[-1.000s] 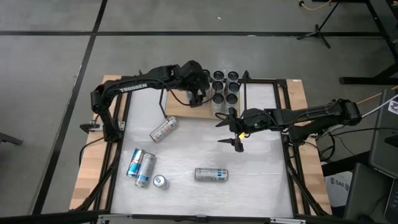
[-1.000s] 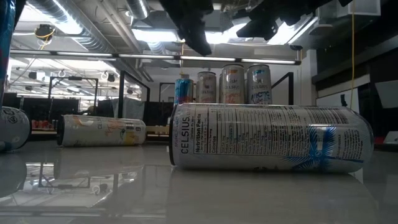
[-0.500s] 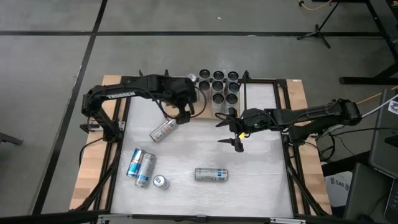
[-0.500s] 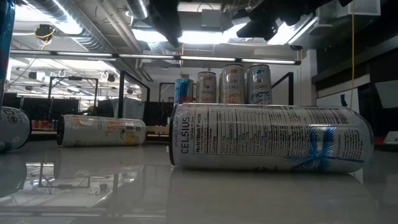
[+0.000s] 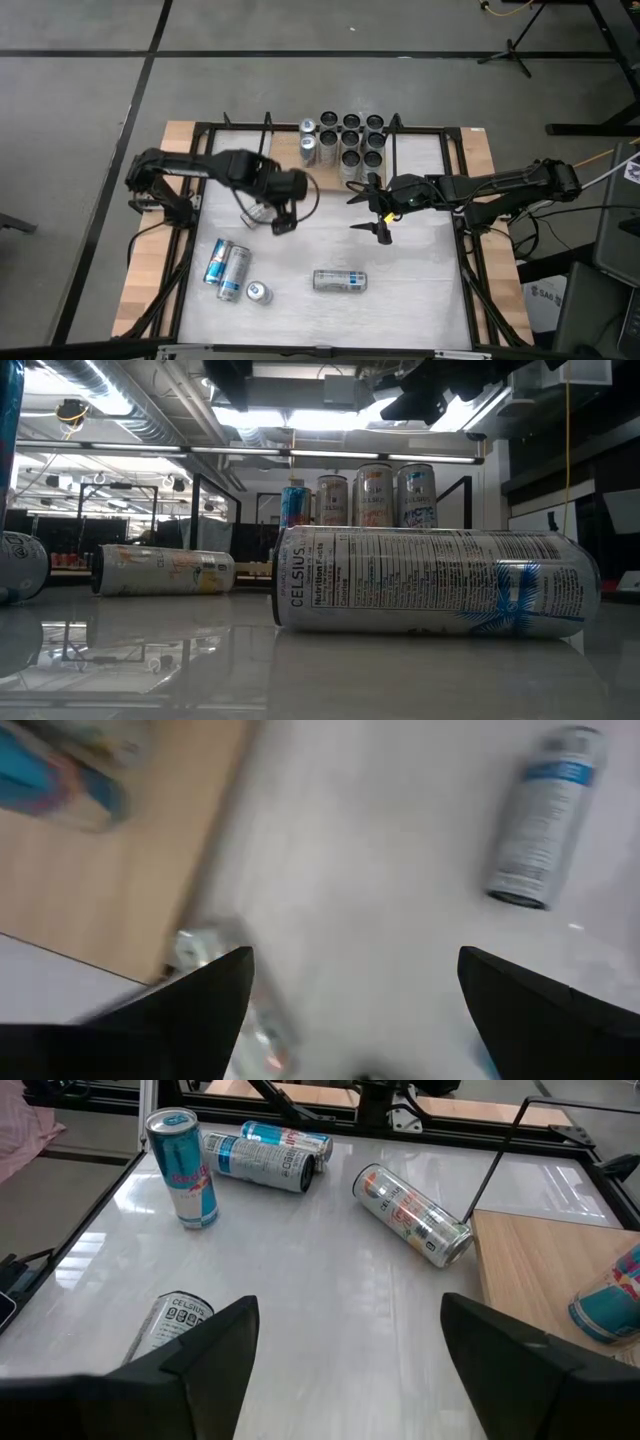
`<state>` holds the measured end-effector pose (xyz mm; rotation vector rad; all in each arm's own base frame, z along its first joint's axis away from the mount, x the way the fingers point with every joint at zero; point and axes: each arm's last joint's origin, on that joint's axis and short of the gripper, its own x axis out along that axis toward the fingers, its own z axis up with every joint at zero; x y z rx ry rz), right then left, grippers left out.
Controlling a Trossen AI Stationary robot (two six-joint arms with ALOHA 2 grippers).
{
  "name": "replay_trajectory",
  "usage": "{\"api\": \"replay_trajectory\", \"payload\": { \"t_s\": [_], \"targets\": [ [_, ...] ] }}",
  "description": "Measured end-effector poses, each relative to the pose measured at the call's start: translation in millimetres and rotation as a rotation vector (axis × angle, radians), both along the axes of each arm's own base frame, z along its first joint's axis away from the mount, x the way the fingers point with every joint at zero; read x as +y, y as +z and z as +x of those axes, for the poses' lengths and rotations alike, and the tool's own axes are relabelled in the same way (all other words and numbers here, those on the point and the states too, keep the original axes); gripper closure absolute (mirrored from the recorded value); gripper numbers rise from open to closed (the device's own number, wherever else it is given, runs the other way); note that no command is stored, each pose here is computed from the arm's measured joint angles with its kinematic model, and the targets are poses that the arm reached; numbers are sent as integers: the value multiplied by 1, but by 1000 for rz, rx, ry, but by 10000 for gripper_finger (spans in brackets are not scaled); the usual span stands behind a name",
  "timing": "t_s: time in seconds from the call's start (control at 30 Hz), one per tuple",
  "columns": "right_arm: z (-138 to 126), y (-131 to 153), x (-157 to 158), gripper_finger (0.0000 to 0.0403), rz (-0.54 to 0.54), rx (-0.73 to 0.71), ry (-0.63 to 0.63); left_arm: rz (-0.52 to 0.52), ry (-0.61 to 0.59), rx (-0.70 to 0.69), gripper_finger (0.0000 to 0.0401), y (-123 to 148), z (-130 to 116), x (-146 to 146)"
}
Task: Place canned beverage on shelf
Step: Put the blue soda can aligned with the other blue soda can on the shelf
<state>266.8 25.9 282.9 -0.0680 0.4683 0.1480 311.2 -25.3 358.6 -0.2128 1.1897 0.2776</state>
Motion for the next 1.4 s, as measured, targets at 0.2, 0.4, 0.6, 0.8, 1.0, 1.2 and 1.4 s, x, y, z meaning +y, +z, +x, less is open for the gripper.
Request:
{"api": "replay_trajectory", "payload": {
  "t_s": [0.2, 0.4, 0.6, 0.8, 1.0, 1.2, 1.4],
  "targets": [
    [0, 0, 0, 100, 0, 0, 0, -90, -50, 17, 60, -2, -9, -51],
    [0, 0, 0, 100, 0, -1, 0, -193, 130, 20, 60, -4, -22, -91],
    [0, 0, 0, 100, 0, -2, 0, -319, 385, 28, 60, -4, -34, -117],
    [0, 0, 0, 100, 0, -2, 0, -494, 712, 125, 60, -9, -39, -134],
    [0, 0, 0, 100, 0, -3, 0, -532, 933, 193, 60, -21, -40, -153],
    [0, 0, 0, 100, 0, -2, 0, -501, 1004, 224, 60, -36, -38, -169],
    [0, 0, 0, 100, 0, -2, 0, -447, 1061, 240, 60, -54, -30, -178]
  ]
}}
